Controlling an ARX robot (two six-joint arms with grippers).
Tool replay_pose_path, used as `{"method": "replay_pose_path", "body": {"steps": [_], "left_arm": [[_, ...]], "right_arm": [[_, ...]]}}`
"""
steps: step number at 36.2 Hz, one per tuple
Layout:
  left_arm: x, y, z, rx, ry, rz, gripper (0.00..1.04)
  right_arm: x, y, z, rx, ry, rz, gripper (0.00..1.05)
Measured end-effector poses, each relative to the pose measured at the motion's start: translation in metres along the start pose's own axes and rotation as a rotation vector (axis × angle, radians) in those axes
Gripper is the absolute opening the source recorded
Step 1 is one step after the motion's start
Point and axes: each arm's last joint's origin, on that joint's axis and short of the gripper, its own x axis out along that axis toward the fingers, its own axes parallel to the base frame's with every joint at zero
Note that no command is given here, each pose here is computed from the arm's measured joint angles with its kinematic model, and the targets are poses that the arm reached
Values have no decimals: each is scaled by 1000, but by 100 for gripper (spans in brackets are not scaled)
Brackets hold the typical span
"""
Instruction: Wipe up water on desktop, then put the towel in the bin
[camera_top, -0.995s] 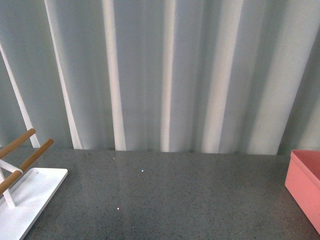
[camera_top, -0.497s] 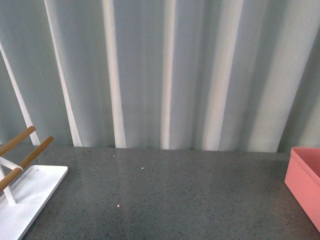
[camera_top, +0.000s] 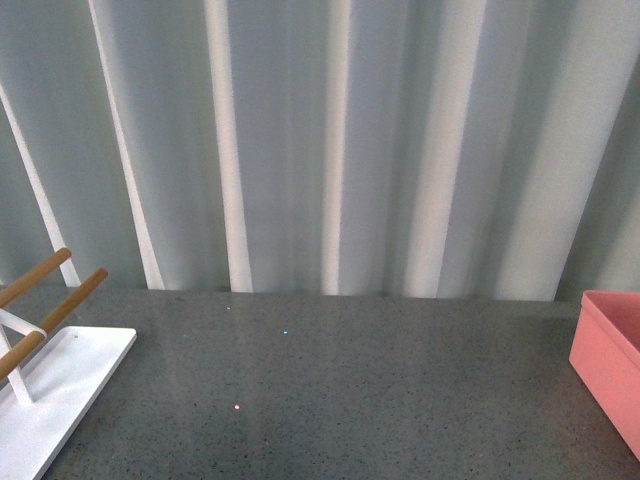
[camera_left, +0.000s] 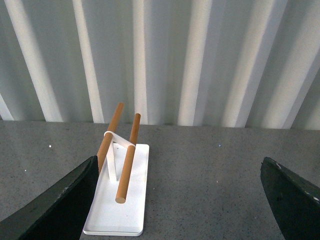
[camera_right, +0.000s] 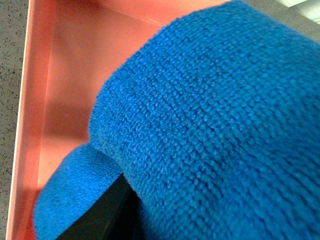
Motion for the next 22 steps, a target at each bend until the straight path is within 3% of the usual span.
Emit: {"method": "replay_pose_path", "body": {"steps": [2, 6, 13, 21, 22], "left_arm": [[0, 0, 0, 0, 0, 0, 98], [0, 0, 0, 0, 0, 0, 98], [0, 0, 0, 0, 0, 0, 98], [0, 0, 0, 0, 0, 0, 98], [0, 0, 0, 0, 0, 0, 98]], "right_arm": [[0, 0, 0, 2, 0, 1, 53], [0, 0, 0, -3, -1, 2, 35], [0, 0, 0, -3, -1, 1, 61], [0, 0, 0, -3, -1, 1, 99], [0, 0, 0, -2, -1, 1, 99]]}}
